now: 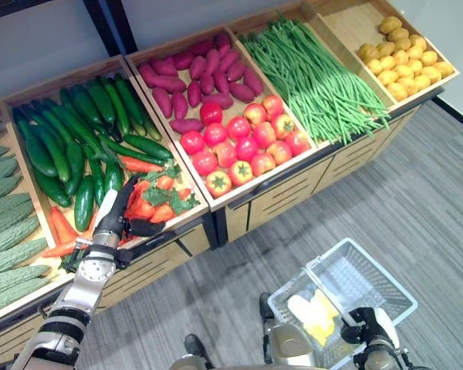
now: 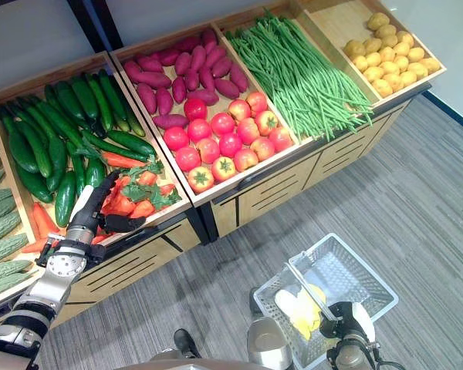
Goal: Get the vegetables into the basket
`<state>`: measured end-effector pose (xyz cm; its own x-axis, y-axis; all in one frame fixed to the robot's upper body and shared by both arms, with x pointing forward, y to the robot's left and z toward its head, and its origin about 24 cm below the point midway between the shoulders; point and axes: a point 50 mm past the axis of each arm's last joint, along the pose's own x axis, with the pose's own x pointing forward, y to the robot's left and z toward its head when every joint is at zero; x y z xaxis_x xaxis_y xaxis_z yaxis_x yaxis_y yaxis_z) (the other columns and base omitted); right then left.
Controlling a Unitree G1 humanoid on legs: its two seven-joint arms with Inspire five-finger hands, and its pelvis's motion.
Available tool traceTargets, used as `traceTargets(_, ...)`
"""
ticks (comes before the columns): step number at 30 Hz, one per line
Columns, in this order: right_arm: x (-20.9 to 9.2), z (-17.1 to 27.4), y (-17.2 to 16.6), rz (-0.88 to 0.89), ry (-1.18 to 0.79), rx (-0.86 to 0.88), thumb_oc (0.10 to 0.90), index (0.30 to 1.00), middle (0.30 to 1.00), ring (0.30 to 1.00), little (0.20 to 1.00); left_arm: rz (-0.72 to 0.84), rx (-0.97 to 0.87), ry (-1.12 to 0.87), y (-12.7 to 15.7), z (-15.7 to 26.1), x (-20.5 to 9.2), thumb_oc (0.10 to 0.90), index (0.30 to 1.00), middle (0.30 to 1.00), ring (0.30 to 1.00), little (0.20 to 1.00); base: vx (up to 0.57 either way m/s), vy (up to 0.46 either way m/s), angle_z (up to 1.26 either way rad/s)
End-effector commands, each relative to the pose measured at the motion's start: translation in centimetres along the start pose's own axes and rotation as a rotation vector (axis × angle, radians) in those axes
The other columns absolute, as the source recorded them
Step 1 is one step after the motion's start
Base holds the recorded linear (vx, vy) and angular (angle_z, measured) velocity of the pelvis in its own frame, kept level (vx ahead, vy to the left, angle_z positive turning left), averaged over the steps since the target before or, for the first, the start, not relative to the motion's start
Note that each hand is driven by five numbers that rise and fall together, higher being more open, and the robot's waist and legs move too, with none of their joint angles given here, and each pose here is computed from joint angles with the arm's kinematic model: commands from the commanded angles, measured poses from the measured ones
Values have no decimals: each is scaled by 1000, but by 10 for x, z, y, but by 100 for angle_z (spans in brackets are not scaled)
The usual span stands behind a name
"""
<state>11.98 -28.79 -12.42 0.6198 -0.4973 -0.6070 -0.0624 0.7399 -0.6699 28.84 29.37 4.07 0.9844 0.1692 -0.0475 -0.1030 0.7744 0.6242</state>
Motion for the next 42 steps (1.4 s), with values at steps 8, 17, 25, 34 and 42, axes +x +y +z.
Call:
traceTargets(8, 10, 21, -16, -34, -119, -47, 400, 300, 300, 300, 300, 89, 172, 132, 23, -13, 20, 400, 300, 300, 300, 300, 12, -4, -9)
traceTargets(17, 6, 14, -11, -36, -98, -39, 400, 300, 300, 300, 300, 351, 106, -25, 50, 24, 27, 400, 300, 300, 300, 300, 1, -1, 0)
traceTargets(25, 2, 9, -4, -50, -68, -13, 400, 300, 300, 300, 300, 675, -158, -473, 79, 105, -2, 400, 300, 300, 300, 300, -6, 6, 15)
traceTargets(34, 4, 4, -17, -109, -41, -2, 400, 300, 300, 300, 300, 323, -542, -724, 58, 144, -26, 400, 300, 300, 300, 300, -2, 19, 7)
traceTargets(42, 2, -1, -17, -109, -21, -8, 400, 300, 300, 300, 300, -145, -1103, -777, 24, 148, -50, 400, 300, 300, 300, 300, 7, 7, -3)
